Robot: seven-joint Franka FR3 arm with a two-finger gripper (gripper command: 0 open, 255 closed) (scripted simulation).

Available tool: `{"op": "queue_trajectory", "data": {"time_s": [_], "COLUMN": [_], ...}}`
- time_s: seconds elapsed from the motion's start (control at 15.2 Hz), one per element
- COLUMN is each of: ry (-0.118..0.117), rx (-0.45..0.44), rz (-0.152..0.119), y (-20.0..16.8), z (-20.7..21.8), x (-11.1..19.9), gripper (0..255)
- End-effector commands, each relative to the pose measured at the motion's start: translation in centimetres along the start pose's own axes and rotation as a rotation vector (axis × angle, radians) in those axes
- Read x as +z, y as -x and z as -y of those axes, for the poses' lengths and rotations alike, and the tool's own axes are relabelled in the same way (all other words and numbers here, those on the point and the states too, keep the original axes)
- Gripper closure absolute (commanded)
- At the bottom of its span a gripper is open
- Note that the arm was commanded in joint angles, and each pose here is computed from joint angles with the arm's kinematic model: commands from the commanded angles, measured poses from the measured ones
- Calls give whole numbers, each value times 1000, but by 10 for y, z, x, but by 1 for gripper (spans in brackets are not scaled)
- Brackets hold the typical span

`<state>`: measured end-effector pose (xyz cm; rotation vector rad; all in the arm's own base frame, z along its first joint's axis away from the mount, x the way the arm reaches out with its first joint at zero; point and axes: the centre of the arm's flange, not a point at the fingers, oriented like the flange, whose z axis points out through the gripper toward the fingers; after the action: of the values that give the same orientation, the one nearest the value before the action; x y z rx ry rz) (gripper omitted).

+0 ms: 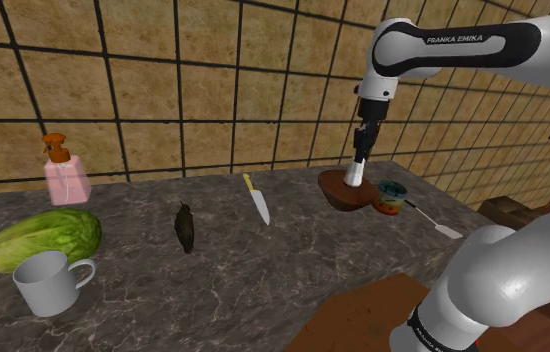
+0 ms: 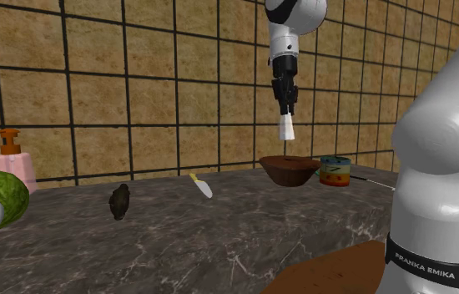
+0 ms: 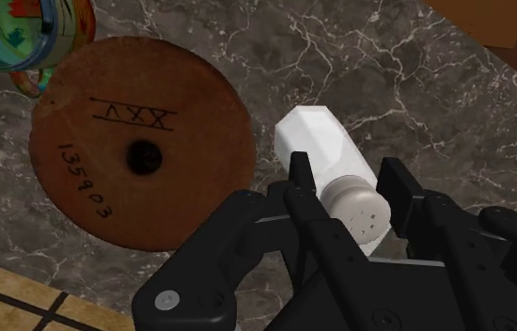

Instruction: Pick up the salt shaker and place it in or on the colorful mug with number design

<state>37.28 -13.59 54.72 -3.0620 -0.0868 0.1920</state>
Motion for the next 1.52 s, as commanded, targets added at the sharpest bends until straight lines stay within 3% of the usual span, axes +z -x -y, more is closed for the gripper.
{"op": "queue_trajectory", "data": {"time_s": [0.0, 1.25, 1.45], "ry": [1, 1, 1], "rx": [-1, -1, -1], "rz": [0, 0, 0], "y": [8, 75, 77], "z": [-26, -266, -276], "x": [-5, -35, -26], "gripper": [255, 255, 255]}}
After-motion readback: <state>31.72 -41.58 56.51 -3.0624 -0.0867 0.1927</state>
